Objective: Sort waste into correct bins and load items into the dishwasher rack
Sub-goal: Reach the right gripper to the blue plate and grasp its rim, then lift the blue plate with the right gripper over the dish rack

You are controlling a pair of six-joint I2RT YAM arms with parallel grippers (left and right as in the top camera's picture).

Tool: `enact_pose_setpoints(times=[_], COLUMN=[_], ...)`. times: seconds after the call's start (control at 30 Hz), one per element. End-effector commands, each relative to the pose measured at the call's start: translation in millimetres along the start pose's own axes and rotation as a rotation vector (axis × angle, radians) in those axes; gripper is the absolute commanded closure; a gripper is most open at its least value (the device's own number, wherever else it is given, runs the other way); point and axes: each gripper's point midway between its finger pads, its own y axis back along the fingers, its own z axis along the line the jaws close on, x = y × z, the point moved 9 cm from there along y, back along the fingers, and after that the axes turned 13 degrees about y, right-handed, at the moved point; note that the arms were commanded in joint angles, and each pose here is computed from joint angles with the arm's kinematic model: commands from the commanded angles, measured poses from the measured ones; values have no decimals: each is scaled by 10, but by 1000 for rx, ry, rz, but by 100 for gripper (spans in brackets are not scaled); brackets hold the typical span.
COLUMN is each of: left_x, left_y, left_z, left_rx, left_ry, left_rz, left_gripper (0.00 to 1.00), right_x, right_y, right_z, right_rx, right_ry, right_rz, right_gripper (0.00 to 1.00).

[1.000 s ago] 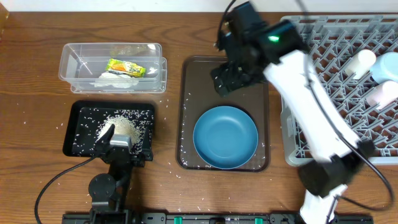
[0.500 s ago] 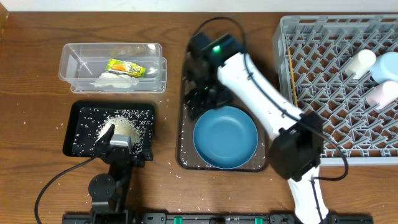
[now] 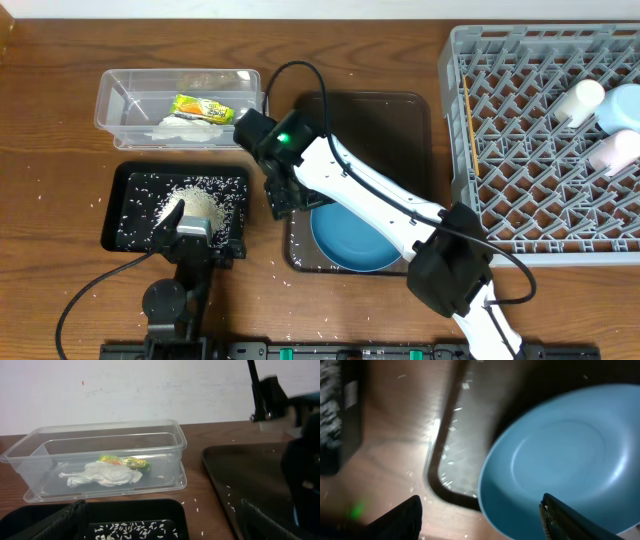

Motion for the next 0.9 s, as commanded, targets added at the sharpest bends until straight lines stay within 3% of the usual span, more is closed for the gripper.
enact_pose_setpoints(times=[0.0, 0.27, 0.33, 0.4, 0.47, 0.5, 0.7, 0.8, 0.87], left_x=[112, 112, 112, 112, 112, 112, 112, 112, 112], left_y=[-11, -11, -11, -11, -11, -11, -11, -11, -11], left_z=[22, 22, 22, 22, 22, 22, 22, 22, 22], left_rx=[-7, -7, -7, -7, -7, -7, -7, -7, -7], left_ry=[-8, -8, -8, -8, -8, -8, -8, -8, -8], left_rz=[42, 42, 42, 42, 42, 42, 42, 42, 42], left_gripper=[5, 5, 5, 5, 5, 5, 5, 5, 5], right_x=[9, 46, 69, 78, 78, 75, 68, 67, 58], right_y=[-162, -566, -660, -696, -708, -708, -707, -707, -708], right_z=[-74, -35, -43, -48, -53, -52, -49, -32, -27], right_rx=[58, 13, 20, 21, 21, 20, 19, 16, 13], right_ry=[-121, -119, -118, -119, -120, -119, -119, -116, -116], right_rz=[4, 27, 31, 33, 33, 32, 27, 23, 17], right_gripper=[26, 26, 31, 41, 66, 71, 72, 94, 96])
